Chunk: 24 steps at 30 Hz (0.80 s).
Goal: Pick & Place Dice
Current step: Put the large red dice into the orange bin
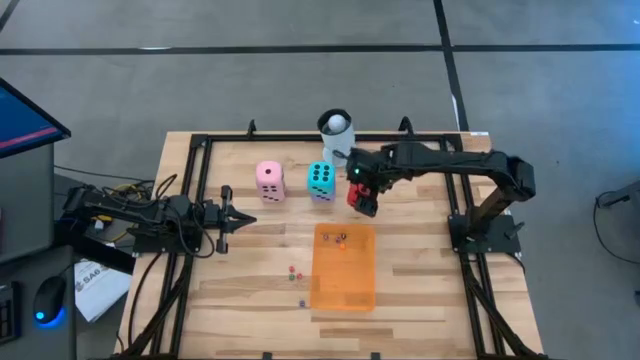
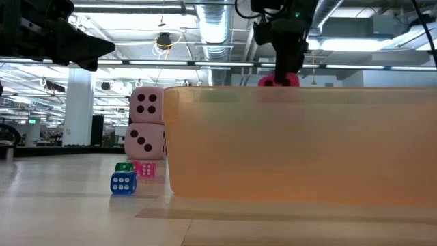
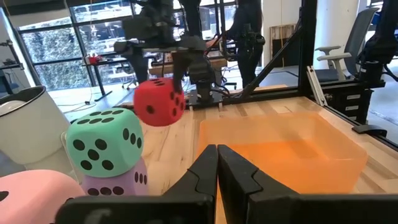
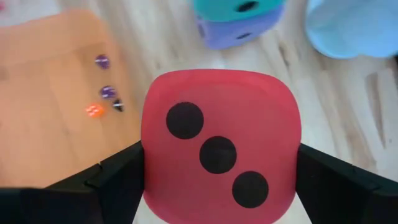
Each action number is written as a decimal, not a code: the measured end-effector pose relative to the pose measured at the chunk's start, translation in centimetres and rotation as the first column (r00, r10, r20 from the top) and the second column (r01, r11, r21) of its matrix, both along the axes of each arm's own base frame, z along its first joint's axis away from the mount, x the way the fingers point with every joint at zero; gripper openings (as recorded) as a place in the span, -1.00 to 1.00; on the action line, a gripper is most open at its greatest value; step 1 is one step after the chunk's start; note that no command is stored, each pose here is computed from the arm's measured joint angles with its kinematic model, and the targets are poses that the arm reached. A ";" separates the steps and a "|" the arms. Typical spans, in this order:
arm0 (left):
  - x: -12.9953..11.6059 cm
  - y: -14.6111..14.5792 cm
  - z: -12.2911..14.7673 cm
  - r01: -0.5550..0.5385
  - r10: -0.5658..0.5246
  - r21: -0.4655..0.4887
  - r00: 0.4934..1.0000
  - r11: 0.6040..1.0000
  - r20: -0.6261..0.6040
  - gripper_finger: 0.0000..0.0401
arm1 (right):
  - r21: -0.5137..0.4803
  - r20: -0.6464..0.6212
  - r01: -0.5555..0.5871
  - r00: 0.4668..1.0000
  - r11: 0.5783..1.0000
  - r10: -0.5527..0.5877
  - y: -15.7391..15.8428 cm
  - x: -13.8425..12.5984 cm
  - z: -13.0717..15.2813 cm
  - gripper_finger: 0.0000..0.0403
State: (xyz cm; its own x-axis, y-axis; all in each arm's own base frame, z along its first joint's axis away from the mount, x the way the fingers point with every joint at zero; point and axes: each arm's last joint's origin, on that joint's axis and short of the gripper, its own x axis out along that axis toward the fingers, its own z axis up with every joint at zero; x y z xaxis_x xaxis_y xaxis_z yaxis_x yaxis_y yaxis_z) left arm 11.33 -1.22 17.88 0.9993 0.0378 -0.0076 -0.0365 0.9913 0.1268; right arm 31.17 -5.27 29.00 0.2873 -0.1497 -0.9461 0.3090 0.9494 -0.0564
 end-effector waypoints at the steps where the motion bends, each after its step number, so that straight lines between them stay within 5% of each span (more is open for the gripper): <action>1: 0.0 0.0 0.0 0.000 0.000 0.000 1.000 1.000 0.000 -1.00 | 0.000 0.001 -0.017 1.000 1.000 0.017 0.6 0.1 0.0 0.70; 24: 0.0 0.0 0.0 0.000 0.000 -0.033 1.000 0.999 0.001 -1.00 | 0.009 0.093 -0.244 0.966 0.970 0.242 9.6 1.0 0.0 0.71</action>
